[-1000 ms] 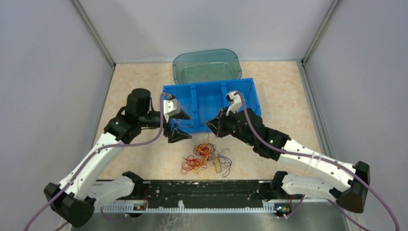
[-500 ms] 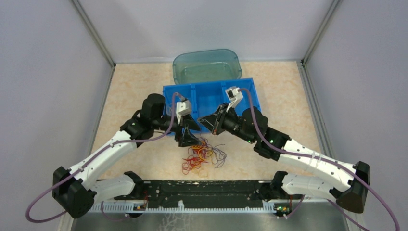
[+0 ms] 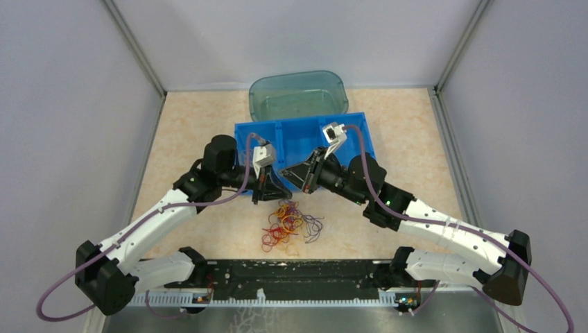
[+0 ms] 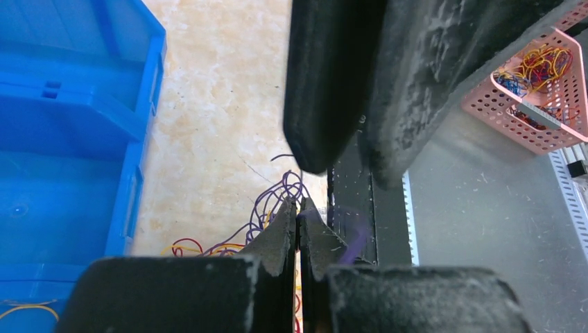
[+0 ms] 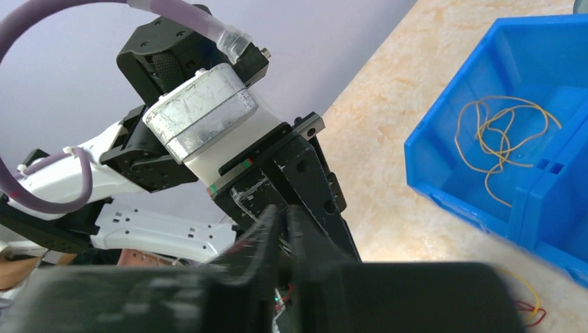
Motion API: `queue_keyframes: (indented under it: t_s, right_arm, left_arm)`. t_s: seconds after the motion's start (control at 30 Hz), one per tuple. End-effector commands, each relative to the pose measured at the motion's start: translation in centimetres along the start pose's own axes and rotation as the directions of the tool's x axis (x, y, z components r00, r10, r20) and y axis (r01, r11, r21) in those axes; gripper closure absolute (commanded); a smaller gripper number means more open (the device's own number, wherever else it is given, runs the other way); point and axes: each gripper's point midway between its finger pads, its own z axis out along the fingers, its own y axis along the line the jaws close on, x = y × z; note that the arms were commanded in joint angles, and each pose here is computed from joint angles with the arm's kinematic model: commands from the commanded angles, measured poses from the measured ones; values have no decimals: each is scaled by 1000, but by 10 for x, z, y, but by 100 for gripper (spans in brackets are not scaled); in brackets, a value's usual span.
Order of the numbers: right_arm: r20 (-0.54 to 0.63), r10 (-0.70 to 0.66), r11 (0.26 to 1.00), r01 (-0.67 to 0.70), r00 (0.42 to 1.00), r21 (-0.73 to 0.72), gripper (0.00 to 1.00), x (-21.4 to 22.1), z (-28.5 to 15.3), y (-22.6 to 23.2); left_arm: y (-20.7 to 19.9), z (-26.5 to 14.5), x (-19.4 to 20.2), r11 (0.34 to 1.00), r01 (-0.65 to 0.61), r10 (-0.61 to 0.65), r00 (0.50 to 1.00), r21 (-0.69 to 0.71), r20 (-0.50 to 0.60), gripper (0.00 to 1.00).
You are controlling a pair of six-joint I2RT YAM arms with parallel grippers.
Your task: Untangle the cables
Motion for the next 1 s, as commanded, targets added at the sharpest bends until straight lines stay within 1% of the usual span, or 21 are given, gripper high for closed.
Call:
queue_keyframes:
  t_s: [0.0,0.03,0.07,0.1,0.13,0.23,0.3,0.4,0.5,0.6,0.67,0.8,0.87,0.97]
  right_arm:
    - [93,-23,999,27,995,-42,67,-24,-12,13]
    - [95,-43,998,46,995,-31,55,-21,-17,7]
    - [94,-67,997,69,993,-16,47,-16,-23,0]
    - [100,-88,996,87,991,9,41,-12,-32,-9]
    - [117,-100,995,97,988,26,36,-10,-43,-16]
    - [136,-150,988,145,979,45,30,3,-67,-33]
    - [142,-201,979,202,969,2,29,11,-78,-32]
    - [157,-262,961,273,952,-51,27,18,-83,-29]
    - [158,-331,934,346,930,-84,27,20,-74,-25]
    - [153,-403,894,424,902,-146,28,19,-59,-12]
    - [163,-436,867,462,885,-190,31,13,-49,1]
    - [157,-481,825,506,863,-251,36,14,-28,14]
    - [145,-487,822,508,861,-258,40,17,-18,13]
    - [186,-480,822,513,857,-247,43,15,-10,12]
  left_arm:
    - [-10,-6,-14,997,-71,71,997,21,3,100]
    - [-10,-7,-19,997,-81,81,997,18,7,100]
    - [-11,-8,-25,996,-91,91,996,19,11,100]
    - [-12,-9,-30,995,-101,101,995,18,13,100]
    - [-13,-10,-35,994,-110,110,994,19,16,100]
    - [-18,-14,-51,990,-139,139,990,17,30,100]
    - [-21,-16,-56,989,-149,148,988,16,38,100]
    - [-24,-18,-63,991,-133,132,990,16,46,100]
    - [-30,-19,-68,993,-112,110,992,33,55,100]
    - [-34,-20,-75,992,-123,120,991,36,63,100]
    - [-36,-21,-79,990,-132,129,990,40,63,100]
    - [-41,-24,-92,989,-140,136,988,49,79,100]
    - [-44,-25,-98,989,-139,134,987,55,89,100]
    - [-51,-27,-106,989,-129,121,988,76,99,100]
